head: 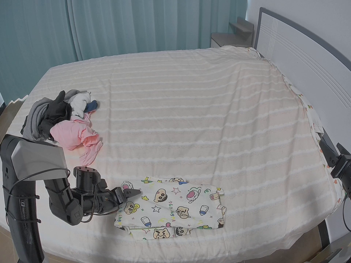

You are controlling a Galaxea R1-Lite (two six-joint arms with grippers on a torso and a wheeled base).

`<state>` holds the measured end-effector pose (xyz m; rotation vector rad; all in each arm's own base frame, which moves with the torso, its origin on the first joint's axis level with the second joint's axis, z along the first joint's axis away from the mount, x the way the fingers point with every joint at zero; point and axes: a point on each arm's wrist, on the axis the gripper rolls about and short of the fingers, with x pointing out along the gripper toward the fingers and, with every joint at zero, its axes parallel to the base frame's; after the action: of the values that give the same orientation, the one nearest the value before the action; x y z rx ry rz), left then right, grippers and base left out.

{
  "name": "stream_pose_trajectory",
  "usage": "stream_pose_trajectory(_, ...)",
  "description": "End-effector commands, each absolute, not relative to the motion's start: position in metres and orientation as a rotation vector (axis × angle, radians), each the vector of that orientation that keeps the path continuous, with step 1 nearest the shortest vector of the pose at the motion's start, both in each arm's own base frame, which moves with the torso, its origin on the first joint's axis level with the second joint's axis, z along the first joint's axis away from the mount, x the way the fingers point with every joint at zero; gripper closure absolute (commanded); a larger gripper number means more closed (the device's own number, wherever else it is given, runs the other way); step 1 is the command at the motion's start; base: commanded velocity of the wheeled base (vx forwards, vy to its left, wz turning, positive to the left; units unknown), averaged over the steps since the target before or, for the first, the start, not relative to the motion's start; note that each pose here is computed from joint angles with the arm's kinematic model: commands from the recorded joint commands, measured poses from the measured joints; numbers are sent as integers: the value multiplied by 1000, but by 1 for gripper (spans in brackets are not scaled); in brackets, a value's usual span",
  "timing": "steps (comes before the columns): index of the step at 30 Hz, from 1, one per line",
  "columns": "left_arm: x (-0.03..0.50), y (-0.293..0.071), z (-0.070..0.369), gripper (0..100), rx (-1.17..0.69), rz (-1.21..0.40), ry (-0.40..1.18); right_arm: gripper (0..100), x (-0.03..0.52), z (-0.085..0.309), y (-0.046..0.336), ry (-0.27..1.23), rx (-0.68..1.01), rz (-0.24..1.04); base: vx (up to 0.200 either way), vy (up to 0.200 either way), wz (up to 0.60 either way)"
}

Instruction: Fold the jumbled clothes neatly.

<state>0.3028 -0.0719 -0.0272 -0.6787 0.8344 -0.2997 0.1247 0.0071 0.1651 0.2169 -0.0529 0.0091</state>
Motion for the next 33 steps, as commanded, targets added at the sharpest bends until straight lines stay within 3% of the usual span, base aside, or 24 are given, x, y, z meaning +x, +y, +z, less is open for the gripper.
stream_pose_trajectory(1, 304, -76, -26, 0, -670, -316, 830, 0, 124, 166, 7, -58, 217, 16, 0, 0, 0)
stream_pose_trajectory(9, 303, -85, -26, 0, -653, -339, 834, 0, 123, 165, 7, -55, 217, 15, 0, 0, 0)
stream_pose_trajectory(10, 303, -86, -27, 100, -652, -340, 836, 0, 123, 165, 7, -55, 217, 15, 0, 0, 0)
stream_pose_trajectory(24, 295, -79, -25, 100, -617, -302, 826, 0, 123, 164, 7, -48, 218, 14, 0, 0, 0)
stream_pose_trajectory(33, 282, -1, 15, 100, -673, -106, 652, 0, 123, 163, 7, -45, 218, 14, 0, 0, 0)
